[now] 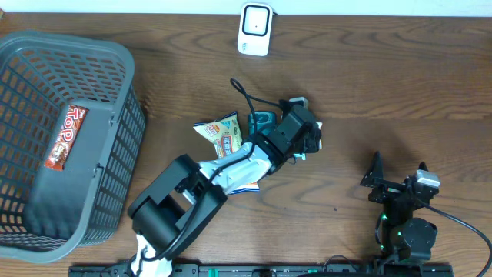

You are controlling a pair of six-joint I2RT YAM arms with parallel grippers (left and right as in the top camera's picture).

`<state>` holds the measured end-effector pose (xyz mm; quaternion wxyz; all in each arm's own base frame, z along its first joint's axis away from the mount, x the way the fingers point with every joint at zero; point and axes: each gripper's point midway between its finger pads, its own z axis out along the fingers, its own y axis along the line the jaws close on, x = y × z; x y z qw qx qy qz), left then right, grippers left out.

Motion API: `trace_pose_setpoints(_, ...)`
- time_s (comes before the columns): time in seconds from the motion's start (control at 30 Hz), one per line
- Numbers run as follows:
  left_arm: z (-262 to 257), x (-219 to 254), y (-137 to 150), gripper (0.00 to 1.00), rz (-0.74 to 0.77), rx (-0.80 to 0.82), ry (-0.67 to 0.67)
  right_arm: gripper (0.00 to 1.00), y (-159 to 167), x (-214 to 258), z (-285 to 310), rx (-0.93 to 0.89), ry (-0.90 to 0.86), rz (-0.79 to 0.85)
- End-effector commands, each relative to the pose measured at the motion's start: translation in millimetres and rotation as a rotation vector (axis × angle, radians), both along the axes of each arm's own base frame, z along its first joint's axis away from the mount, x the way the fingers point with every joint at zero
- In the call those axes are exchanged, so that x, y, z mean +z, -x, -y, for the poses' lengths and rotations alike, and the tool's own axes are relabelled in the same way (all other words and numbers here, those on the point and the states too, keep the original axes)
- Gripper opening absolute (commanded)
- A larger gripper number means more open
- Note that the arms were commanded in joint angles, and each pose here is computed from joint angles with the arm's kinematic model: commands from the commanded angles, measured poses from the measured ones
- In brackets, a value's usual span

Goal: Scan the item barcode
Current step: 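Carry the Kleenex pack out and set it right of the wipes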

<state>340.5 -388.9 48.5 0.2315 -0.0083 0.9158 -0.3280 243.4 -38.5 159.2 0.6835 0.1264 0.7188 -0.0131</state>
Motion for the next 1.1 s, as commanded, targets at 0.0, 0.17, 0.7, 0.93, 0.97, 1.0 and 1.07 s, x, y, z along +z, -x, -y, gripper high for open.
trace_pose_setpoints(0.0,2.5,-14.6,3.4,0.41,-0.044,-0.005,0.002,0.99,0.1,-0.6,-0.5,0.004,0.014,-0.004)
trace_pose_setpoints(0.17,-5.1,-16.7,-3.0,0.50,-0.046,0.013,-0.008,0.99,0.1,-0.6,-0.5,0.004,0.014,-0.004)
trace_pose_setpoints(0.7,-17.5,81.1,-6.1,0.98,0.113,-0.074,0.049,0.99,0.0,-1.0,-0.5,0.004,0.014,-0.006)
trace_pose_setpoints(0.93,-112.2,201.6,-26.8,0.98,0.311,0.027,-0.052,0.99,0.0,-1.0,-0.5,0.004,0.014,-0.006)
trace_pose_setpoints(0.97,-131.4,216.2,-29.7,0.98,0.327,0.062,-0.076,0.99,0.0,-1.0,-0.5,0.004,0.014,-0.006)
trace_pose_setpoints(1.0,-157.3,233.0,-32.8,0.98,0.345,0.112,-0.112,0.99,0.0,-1.0,-0.5,0.004,0.014,-0.006)
trace_pose_setpoints(1.07,-207.6,260.6,-34.8,0.98,0.371,0.219,-0.189,0.99,0.0,-1.0,-0.5,0.004,0.014,-0.006)
